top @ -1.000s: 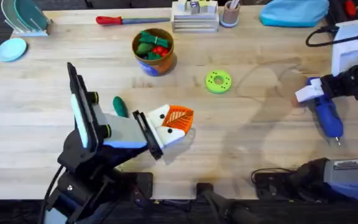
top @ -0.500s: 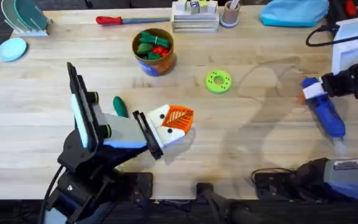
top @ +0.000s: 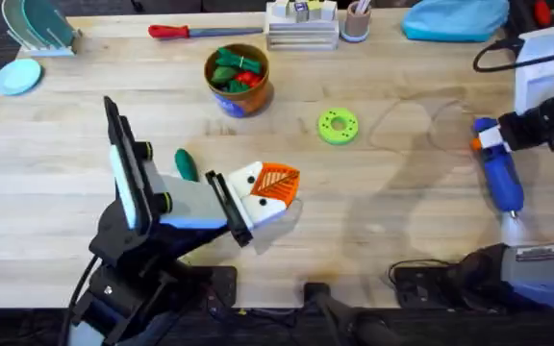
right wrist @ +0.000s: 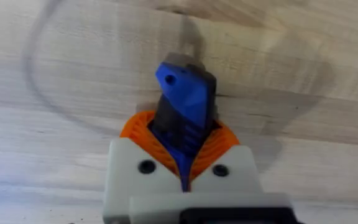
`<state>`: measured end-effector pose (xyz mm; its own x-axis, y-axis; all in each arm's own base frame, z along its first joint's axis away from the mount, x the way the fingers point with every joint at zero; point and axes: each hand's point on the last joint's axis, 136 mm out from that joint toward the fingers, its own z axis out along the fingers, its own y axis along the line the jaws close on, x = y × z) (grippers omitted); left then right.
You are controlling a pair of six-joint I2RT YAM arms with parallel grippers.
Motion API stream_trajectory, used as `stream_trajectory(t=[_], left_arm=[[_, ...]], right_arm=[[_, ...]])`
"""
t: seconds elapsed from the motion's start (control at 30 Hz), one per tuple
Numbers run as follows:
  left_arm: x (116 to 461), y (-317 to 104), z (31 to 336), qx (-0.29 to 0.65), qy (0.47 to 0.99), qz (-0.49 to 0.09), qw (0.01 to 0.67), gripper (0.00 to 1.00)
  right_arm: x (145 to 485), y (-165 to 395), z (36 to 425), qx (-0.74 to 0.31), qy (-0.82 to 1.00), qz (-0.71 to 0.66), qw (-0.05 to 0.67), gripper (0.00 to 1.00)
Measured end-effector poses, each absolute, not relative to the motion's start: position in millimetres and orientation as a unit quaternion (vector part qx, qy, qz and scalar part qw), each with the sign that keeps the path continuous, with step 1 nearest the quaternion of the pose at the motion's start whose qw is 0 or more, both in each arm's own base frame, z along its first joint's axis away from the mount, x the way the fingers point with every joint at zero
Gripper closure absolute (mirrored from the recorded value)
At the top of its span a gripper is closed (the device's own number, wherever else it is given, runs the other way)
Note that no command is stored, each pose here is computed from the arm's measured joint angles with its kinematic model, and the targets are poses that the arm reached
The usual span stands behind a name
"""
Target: Pick up the gripper from the table and insert it into the empty holder that is missing its gripper. Then pick up a screw, insert it into the mounting hole, and use the screwdriver to tighten it. Finally, clean up the table by picking up the vegetable and placing it into the bucket.
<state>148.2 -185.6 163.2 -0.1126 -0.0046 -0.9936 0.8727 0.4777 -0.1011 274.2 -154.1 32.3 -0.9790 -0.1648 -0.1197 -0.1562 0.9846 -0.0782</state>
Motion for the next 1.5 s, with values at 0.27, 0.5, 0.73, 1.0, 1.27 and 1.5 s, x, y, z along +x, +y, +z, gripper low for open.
stream_trajectory(t=[0.27, 0.5, 0.73, 1.0, 1.27, 1.5], left_arm=[[148.2, -185.6, 163.2, 0.339, 0.640, -0.382, 0.573, 0.996], [148.9, -185.2, 163.2, 0.337, 0.641, -0.381, 0.574, 0.996], [149.3, -185.0, 163.2, 0.337, 0.642, -0.380, 0.575, 0.996], [149.8, -184.7, 163.1, 0.336, 0.642, -0.379, 0.576, 0.996], [149.8, -184.7, 163.1, 0.336, 0.642, -0.379, 0.576, 0.996], [149.8, -184.7, 163.1, 0.336, 0.642, -0.379, 0.576, 0.996]], right_arm=[[268.9, -128.0, 38.2, -0.036, 0.999, -0.004, 0.033, 0.982], [314.8, -102.1, 107.8, 0.009, 0.982, -0.022, 0.186, 0.982], [340.4, -72.7, 229.3, 0.082, 0.910, -0.007, 0.405, 0.982], [312.2, 6.2, 283.9, 0.055, 0.846, 0.092, 0.522, 0.982], [284.8, 79.6, 321.0, 0.006, 0.743, 0.237, 0.626, 0.982], [256.6, 142.0, 334.4, -0.069, 0.709, 0.333, 0.617, 0.982]])
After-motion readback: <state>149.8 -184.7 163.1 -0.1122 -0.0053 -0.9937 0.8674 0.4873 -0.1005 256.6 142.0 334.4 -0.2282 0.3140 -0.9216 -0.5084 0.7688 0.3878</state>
